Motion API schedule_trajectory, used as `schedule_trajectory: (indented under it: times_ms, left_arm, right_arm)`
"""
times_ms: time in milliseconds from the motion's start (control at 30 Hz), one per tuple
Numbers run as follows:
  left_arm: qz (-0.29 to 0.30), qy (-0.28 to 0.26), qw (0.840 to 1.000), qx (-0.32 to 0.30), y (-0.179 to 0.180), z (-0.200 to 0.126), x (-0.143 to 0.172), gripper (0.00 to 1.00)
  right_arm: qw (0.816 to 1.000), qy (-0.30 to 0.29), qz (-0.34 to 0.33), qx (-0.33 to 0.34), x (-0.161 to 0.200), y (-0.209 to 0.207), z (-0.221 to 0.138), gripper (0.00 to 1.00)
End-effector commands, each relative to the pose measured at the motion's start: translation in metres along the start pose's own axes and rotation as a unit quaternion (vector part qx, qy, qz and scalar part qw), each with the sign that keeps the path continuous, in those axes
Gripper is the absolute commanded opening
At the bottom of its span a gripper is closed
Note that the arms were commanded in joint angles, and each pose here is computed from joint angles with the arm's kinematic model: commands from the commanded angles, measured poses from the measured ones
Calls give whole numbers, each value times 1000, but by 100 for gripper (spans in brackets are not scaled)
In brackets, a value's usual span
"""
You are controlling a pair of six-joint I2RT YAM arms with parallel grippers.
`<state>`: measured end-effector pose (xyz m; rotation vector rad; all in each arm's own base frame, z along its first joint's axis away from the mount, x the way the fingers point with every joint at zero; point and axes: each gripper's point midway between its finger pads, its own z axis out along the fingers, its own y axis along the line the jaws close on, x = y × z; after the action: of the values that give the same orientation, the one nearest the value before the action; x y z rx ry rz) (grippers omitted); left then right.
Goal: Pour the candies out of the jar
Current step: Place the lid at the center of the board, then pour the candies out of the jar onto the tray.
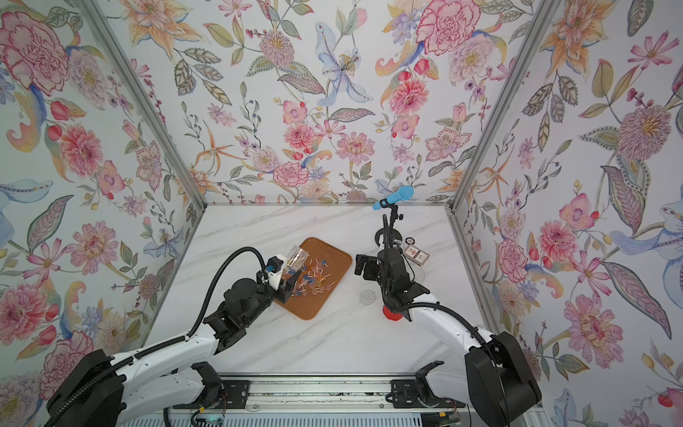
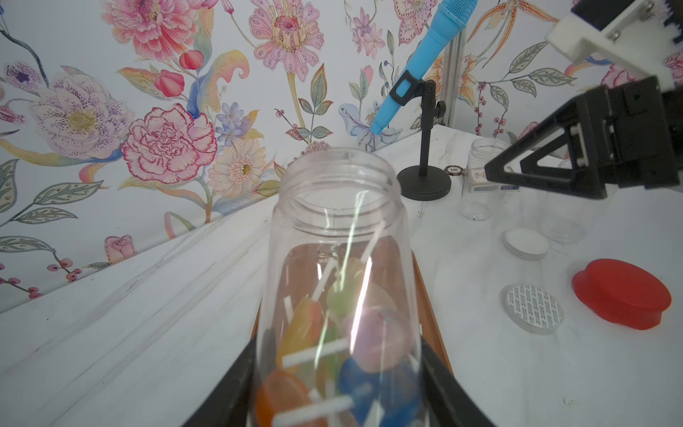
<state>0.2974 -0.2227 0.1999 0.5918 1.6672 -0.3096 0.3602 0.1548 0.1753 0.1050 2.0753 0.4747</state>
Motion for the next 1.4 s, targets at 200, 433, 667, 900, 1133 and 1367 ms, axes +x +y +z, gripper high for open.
schedule_trajectory:
  times_ms: [200,433,667,900,1133,1367]
  left_arm:
    - [51,98,992,65,-12,31,19,0]
    - [105,198,968,109,-21,53,46,0]
    - [149,296,935,123,-19,77,73,0]
    - [195,375,898,123,-9,87,91,0]
    - [227,449,854,130,1,82,106,0]
    - [238,504,820,130,10,72,102,0]
  right_arm:
    - [999,-8,3,-37,-17,7,-5,100]
    - [999,-28,-5,-30,-13,5,-17,100]
    - [999,-29,-17,-27,-7,1,-27,100]
    - [998,-47,-33,-18,-16,-1,-33,100]
    - [998,-44,-26,-23,-9,-1,-34,100]
    - [998,-57,-30,-18,-18,-1,-38,100]
